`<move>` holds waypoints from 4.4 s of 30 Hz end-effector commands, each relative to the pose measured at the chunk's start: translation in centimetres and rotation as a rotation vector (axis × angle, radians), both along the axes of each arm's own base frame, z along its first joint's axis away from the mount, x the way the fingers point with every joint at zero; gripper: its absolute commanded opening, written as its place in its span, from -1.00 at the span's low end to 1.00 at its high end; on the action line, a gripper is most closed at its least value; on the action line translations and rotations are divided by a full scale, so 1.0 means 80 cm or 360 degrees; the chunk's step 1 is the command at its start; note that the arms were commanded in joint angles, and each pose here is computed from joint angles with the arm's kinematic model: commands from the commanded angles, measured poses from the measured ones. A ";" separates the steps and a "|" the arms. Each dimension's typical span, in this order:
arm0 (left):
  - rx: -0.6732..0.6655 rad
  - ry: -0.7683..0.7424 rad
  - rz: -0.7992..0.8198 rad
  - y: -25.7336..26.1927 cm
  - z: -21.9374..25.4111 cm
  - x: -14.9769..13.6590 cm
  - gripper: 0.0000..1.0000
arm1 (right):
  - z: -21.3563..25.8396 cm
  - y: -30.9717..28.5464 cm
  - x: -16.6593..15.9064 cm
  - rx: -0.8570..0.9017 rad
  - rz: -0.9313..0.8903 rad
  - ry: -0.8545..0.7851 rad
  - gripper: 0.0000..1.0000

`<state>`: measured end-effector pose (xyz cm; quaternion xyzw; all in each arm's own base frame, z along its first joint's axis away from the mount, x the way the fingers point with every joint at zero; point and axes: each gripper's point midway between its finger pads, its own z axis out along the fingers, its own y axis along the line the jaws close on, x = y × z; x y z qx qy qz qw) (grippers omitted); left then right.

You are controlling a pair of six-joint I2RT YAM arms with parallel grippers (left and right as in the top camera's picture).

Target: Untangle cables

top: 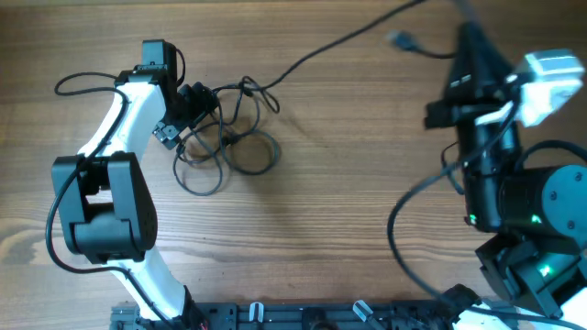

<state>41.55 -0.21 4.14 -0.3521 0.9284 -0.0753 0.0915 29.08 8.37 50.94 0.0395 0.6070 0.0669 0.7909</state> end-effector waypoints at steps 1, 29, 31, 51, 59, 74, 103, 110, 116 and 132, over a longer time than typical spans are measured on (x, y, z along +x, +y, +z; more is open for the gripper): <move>0.0018 0.0027 0.0056 0.020 -0.006 -0.005 1.00 | -0.024 -0.111 -0.019 0.0152 -0.0861 0.0167 -0.91; -0.0032 0.0058 0.0147 0.045 -0.007 -0.012 1.00 | -0.294 -0.080 0.117 -0.0669 -0.0883 0.1263 -0.91; -0.0032 0.0058 0.0147 0.045 -0.007 -0.012 1.00 | -0.325 -0.066 0.126 -0.0662 -0.0784 0.1358 -0.91; -0.0032 0.0054 0.0147 0.045 -0.007 -0.012 1.00 | -0.498 0.143 0.098 -0.0349 0.0857 0.2014 -0.61; -0.0032 0.0054 0.0146 0.045 -0.007 -0.012 1.00 | -0.516 0.145 0.084 -0.0341 0.0902 0.2120 -0.60; -0.0032 0.0054 0.0147 0.045 -0.007 -0.012 1.00 | -0.529 0.160 0.027 -0.0640 0.1383 0.2205 -0.13; -0.0090 -0.0055 -0.0090 0.031 0.020 -0.001 0.91 | -0.522 0.175 0.018 -0.0885 0.1679 0.1994 0.99; -0.0072 -0.0346 -0.0214 0.018 0.108 0.006 1.00 | -0.521 0.176 0.020 -0.0887 0.1676 0.1978 0.99; -0.0167 -0.0389 -0.0491 -0.052 0.120 0.002 1.00 | -0.527 0.165 0.025 -0.0921 0.1577 0.2021 0.99; -0.0329 -0.0329 -0.0489 -0.223 0.061 0.015 0.99 | -0.534 0.153 0.023 -0.0920 0.1478 0.2116 1.00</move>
